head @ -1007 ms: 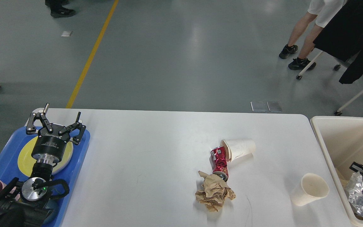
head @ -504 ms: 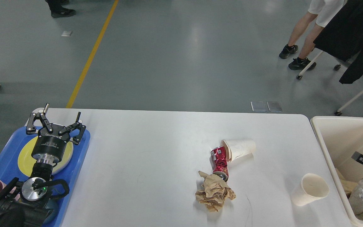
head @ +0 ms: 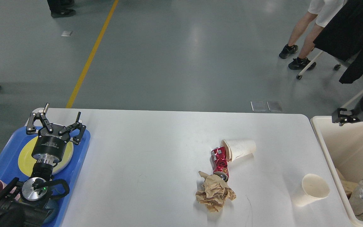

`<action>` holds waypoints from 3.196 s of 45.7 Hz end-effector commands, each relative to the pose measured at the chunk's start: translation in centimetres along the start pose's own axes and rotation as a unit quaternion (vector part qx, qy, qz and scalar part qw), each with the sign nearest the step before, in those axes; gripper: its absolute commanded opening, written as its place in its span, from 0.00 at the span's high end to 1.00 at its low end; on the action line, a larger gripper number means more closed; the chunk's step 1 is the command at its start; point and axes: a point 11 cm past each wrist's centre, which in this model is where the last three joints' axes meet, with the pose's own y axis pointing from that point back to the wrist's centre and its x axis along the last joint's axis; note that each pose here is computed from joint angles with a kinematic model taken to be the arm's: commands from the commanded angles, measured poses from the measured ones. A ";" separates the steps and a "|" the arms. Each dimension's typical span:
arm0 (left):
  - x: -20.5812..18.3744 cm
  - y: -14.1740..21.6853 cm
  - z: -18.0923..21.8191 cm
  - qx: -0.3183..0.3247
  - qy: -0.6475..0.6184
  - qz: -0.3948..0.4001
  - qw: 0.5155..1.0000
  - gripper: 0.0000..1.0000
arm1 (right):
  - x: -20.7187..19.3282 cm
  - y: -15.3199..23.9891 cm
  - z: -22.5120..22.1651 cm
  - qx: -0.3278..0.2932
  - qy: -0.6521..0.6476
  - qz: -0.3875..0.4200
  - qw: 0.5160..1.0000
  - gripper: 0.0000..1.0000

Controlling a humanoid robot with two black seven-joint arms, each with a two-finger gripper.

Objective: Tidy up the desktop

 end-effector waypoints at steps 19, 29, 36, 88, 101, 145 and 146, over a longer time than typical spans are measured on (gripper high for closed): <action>0.1 0.0 0.0 0.000 0.000 0.002 1.000 0.03 | -6.3 15.5 -8.0 0.111 0.139 -0.128 0.976 0.00; 0.1 0.0 0.0 0.000 0.000 0.002 1.000 0.03 | -7.5 14.5 -7.8 0.116 0.126 -0.137 0.976 0.01; 0.1 0.0 0.0 0.000 0.000 0.002 1.000 0.03 | -7.8 13.6 -7.6 0.117 0.118 -0.138 0.976 0.02; 0.0 0.0 0.0 0.000 0.000 0.001 1.000 0.03 | -15.7 -3.8 -13.4 0.144 0.046 -0.146 0.978 0.01; 0.0 0.0 0.0 0.000 0.000 0.001 1.000 0.03 | -16.7 -5.4 -13.5 0.139 0.038 -0.154 0.978 0.35; 0.0 -0.1 0.0 0.000 0.000 0.000 1.000 0.03 | -16.5 -5.7 -13.5 0.140 0.009 -0.156 0.978 1.00; 0.0 0.0 0.0 0.000 0.000 0.001 1.000 0.03 | -16.5 -5.6 -13.4 0.142 0.005 -0.158 0.977 1.00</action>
